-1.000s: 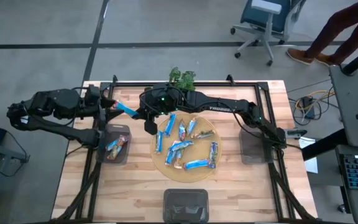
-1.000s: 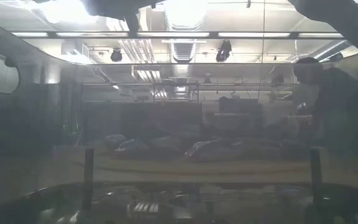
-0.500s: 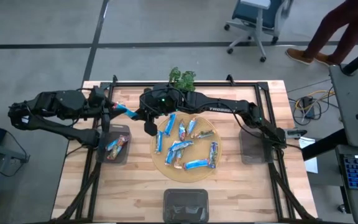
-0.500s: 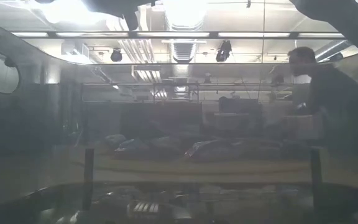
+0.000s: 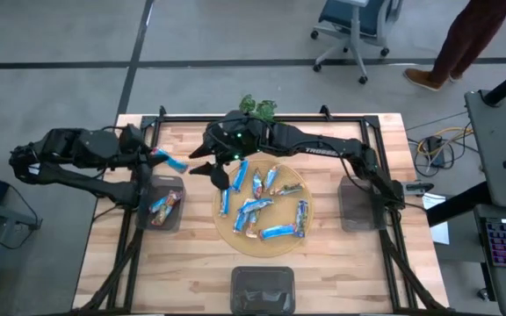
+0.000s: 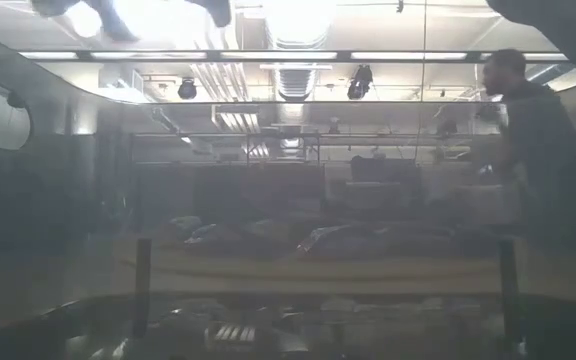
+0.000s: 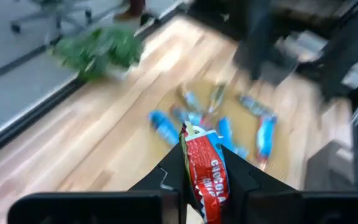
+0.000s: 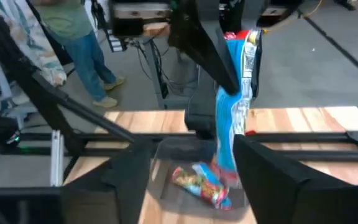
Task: Pick and place Granola Bars by type
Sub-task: Put the middle red granola bar into the top left bin
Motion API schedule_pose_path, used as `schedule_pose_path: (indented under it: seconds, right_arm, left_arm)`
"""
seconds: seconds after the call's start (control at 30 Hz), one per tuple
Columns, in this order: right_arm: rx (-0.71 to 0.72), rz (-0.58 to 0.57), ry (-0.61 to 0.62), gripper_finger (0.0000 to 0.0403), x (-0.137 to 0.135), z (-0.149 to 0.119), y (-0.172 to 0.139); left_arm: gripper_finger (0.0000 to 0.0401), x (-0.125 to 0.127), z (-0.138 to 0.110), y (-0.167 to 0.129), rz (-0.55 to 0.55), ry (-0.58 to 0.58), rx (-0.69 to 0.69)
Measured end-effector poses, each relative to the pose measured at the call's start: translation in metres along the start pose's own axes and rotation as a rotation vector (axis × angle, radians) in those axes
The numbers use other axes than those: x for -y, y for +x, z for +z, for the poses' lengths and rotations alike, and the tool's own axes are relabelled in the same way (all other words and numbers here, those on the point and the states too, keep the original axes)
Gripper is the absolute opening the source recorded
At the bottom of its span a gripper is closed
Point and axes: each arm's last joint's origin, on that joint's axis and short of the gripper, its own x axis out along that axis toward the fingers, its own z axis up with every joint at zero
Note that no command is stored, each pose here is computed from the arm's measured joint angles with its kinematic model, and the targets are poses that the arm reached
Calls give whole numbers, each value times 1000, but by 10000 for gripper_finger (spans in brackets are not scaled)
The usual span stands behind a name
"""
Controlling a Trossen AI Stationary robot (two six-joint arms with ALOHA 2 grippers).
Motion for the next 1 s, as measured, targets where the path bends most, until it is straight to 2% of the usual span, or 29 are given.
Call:
schedule_pose_path:
  seconds: [0.23,0.47,0.67,0.77,0.87,1.0]
  right_arm:
    - [-77,-10,-24,262,-6,4,-20]
    - [-76,-23,-32,252,-5,6,-24]
    - [-75,-47,-36,241,-3,6,-24]
    - [-79,-47,-55,238,-3,6,-24]
    - [-79,-46,-60,237,-3,6,-24]
    - [-83,-47,-59,237,-3,5,-24]
  left_arm:
    - [36,-14,-22,-8,47,-72,-224]
    - [36,-13,-41,13,64,-70,-374]
    - [36,-12,-67,34,4,-142,-597]
    - [38,-12,-73,40,21,-187,-640]
    - [54,-12,-77,45,38,-195,-667]
    - [97,-11,-79,49,51,-194,-689]
